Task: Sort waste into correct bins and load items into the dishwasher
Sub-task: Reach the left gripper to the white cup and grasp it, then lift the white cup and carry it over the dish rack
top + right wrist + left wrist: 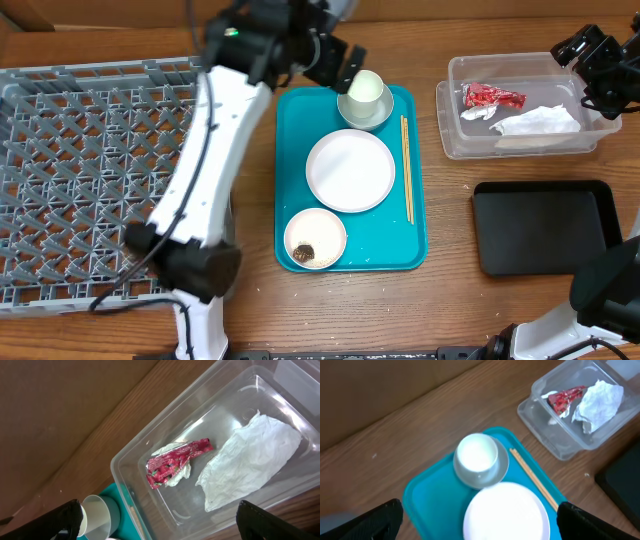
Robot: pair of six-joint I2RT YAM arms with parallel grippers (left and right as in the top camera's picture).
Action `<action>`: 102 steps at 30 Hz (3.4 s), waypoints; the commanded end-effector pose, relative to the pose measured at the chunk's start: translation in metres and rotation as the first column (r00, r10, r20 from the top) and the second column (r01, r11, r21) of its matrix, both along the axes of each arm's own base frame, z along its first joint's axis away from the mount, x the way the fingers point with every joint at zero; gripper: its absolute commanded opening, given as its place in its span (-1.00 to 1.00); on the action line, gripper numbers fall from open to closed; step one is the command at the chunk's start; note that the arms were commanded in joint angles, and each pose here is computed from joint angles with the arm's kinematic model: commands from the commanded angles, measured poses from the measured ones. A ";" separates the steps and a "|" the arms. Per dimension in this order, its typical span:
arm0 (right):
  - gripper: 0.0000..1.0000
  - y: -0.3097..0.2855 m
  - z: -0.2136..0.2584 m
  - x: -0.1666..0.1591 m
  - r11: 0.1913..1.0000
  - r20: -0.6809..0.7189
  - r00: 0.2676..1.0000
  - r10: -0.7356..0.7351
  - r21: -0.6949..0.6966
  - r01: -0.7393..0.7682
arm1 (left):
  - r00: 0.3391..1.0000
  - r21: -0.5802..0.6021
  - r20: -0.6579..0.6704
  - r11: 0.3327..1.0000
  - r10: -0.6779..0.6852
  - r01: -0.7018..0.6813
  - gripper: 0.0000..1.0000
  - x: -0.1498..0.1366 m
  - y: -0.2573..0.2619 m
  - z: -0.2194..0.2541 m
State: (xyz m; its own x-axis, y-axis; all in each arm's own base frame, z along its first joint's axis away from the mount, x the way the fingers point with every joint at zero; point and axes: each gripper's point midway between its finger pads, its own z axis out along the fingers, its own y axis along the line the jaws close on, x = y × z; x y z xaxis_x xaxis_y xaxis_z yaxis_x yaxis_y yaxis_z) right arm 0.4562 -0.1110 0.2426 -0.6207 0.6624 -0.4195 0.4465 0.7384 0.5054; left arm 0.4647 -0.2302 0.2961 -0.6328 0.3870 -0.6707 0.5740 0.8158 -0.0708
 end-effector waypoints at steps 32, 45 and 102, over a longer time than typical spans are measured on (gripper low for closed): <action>1.00 -0.001 0.017 0.001 1.000 0.042 0.999 0.000 -0.012 0.001 | 0.988 0.286 -0.113 0.949 -0.106 0.135 -0.01 0.041 -0.086 -0.209; 1.00 -0.001 0.017 0.001 1.000 0.041 0.999 0.000 -0.012 0.001 | 0.991 0.277 -0.093 0.954 -0.093 0.116 -0.21 0.049 -0.084 -0.216; 1.00 -0.001 0.017 0.001 1.000 0.041 0.999 0.000 -0.012 0.001 | 0.803 -0.253 -0.264 0.766 0.534 -0.592 -0.92 0.018 0.178 0.037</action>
